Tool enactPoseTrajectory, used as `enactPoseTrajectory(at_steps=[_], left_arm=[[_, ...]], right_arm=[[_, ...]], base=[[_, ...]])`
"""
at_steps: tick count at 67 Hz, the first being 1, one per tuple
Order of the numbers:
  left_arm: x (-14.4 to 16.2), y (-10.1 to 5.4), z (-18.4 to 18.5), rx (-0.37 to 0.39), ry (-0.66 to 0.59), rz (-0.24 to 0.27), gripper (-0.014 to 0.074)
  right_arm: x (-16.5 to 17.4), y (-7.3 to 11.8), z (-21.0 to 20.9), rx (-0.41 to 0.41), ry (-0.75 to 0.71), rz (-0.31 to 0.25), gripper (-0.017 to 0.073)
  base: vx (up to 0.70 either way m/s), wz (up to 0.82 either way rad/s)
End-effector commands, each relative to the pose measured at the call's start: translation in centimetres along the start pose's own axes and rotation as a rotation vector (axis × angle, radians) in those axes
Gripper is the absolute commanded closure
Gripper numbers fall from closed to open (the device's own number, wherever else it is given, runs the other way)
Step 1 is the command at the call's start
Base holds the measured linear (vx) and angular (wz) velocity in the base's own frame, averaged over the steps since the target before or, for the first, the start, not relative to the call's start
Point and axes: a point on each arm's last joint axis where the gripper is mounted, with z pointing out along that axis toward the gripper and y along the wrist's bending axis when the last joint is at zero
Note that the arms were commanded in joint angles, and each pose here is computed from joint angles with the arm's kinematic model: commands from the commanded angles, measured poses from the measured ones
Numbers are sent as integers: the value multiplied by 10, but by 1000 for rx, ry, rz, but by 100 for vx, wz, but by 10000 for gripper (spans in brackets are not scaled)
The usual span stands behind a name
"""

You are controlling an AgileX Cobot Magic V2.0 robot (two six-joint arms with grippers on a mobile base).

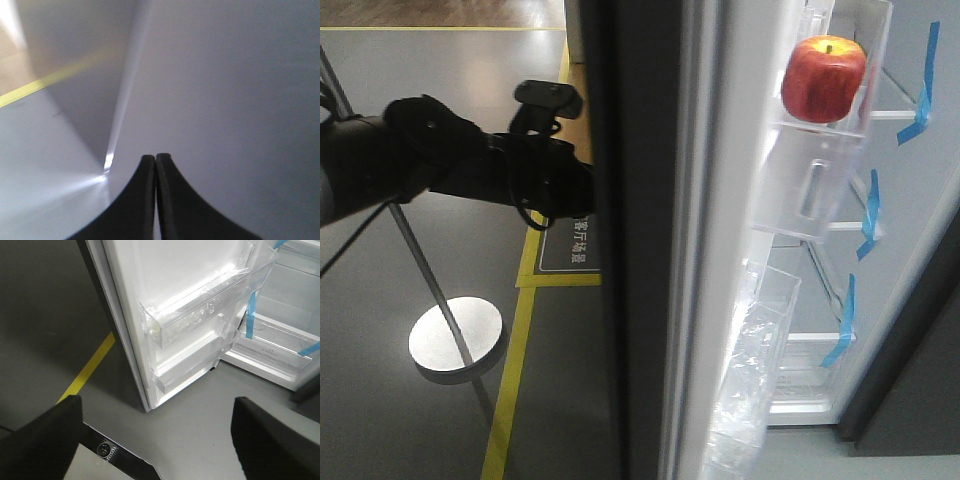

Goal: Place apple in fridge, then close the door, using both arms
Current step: 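Push the refrigerator door shut with the left gripper, swinging it toward the cabinet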

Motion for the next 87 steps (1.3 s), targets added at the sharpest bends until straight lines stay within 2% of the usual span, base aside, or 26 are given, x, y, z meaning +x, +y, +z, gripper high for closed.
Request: enactPoseTrajectory(at_steps=[1,8,16,19,28,37,55,64,67,73,87], left_arm=[[-21,-30,-16,43,-107,19,600],[-19,-51,-10,75,-115,42,600],[-20,-79,-4,119,-171,9,600],[-21,-90,-2,124,-203,12,600],[-18,-120,3,145,-252,71,600],[-13,-138,5,167,-253,143,600],[-10,-140,4,186,-226,168,600],[-10,-138,-8,188,-185,274,600],[-13,-135,-16,180,-182,293,600],[-17,-130,-33,172,-168,263,600],[-15,-121,-87,59,-228,266,600]], right_arm=[[-4,0,-3,0,-4,-5,-20],[-4,0,-3,0,-4,-5,-20],[-4,0,-3,0,-4,-5,-20],[-4,0,-3,0,-4,-5,-20],[-4,0,-3,0,-4,-5,-20],[-4,0,-3,0,-4,-5,-20],[-4,0,-3,0,-4,-5,-20],[-4,0,-3,0,-4,-5,-20],[-4,0,-3,0,-4,-5,-20],[-4,0,-3,0,-4,-5,-20],[-4,0,-3,0,-4,-5,-20]], base=[[0,0],[0,0],[0,0],[0,0],[0,0],[0,0],[0,0],[0,0],[0,0],[0,0],[0,0]])
